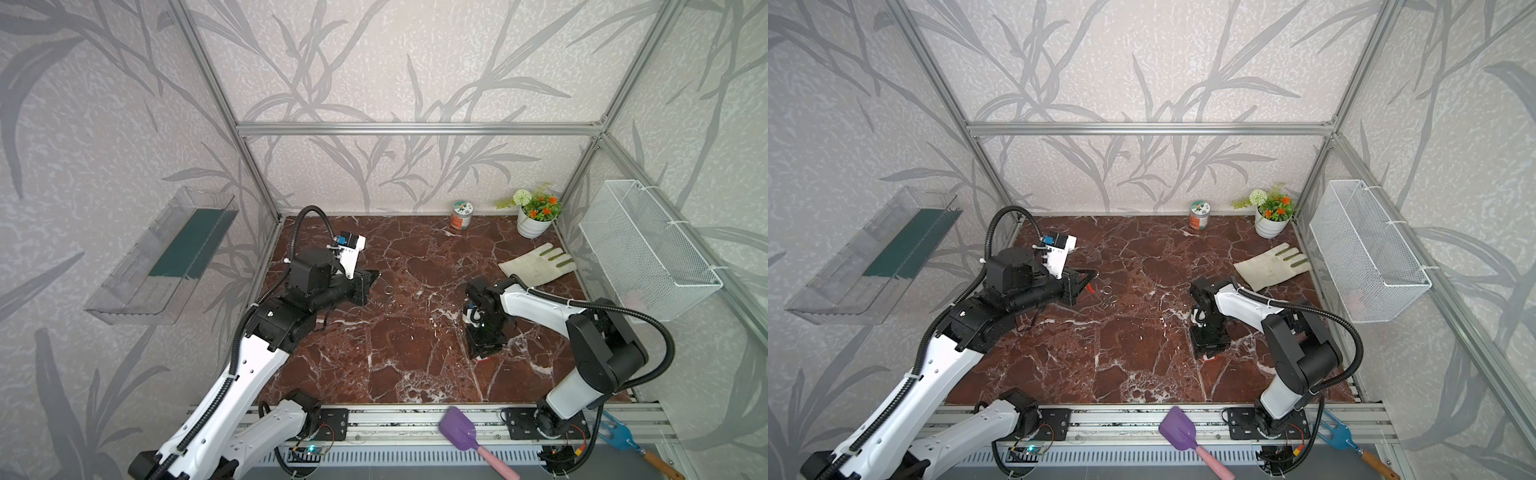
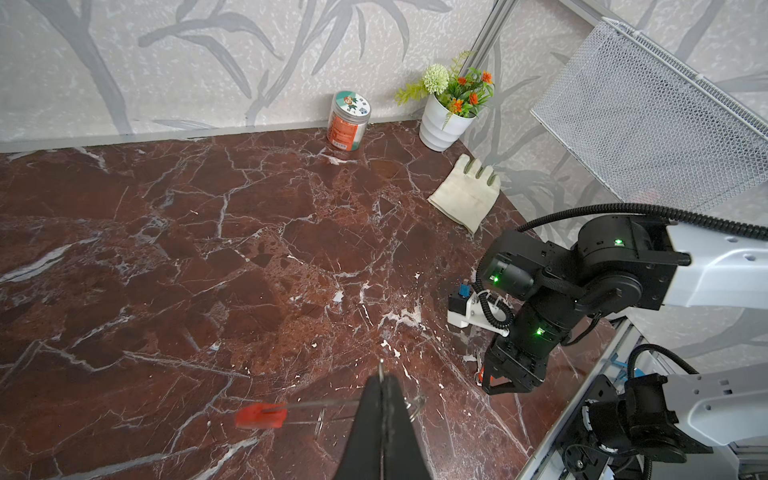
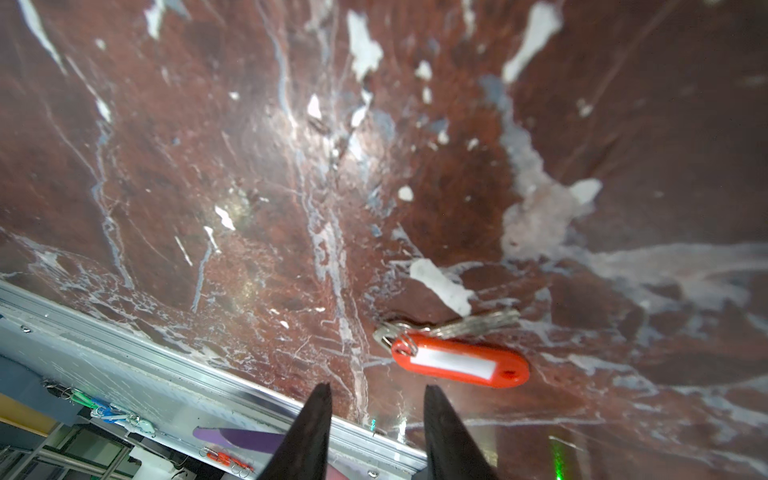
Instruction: Put the keys on the keyring
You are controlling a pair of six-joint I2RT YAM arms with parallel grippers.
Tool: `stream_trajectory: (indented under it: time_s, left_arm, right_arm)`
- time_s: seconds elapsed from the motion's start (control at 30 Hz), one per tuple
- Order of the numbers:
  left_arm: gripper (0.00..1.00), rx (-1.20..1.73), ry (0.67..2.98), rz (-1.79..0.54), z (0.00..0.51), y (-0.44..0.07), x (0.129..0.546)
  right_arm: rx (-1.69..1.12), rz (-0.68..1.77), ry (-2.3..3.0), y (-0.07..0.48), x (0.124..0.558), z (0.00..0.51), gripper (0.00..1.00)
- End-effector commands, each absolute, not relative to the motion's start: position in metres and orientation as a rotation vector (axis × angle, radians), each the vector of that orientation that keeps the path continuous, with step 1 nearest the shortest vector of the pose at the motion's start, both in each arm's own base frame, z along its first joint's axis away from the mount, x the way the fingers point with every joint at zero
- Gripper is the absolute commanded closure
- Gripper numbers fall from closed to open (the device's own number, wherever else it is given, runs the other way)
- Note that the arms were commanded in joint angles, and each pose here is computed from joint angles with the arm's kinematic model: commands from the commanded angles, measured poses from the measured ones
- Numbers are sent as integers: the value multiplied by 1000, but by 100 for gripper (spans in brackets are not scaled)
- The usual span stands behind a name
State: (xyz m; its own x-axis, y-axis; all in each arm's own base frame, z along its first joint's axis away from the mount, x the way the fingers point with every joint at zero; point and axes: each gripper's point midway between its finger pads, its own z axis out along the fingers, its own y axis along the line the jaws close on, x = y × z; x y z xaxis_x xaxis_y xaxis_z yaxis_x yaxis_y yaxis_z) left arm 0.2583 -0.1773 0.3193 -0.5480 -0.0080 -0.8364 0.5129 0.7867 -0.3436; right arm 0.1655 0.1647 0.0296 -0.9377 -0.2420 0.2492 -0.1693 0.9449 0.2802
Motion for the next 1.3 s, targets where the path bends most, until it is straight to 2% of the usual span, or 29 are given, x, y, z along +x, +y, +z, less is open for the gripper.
stream_trajectory:
  time_s: [0.0,0.53,0.9,1.27]
  left_arm:
    - [100,391,2024,-702,326,-178,260]
    - [100,391,2025,-694,326,-176,260]
    - [100,390,2028,-690,326,-176,260]
    - [100,388,2030,-681,325,-173,257]
  right_arm:
    - [276,-387,-2795,170,158,23,61]
    - [218,-460,-2811,197,167,15,60]
    - [45,-581,-2942,223,216,25,60]
    - [226,-530,-3019,210,239,50,54]
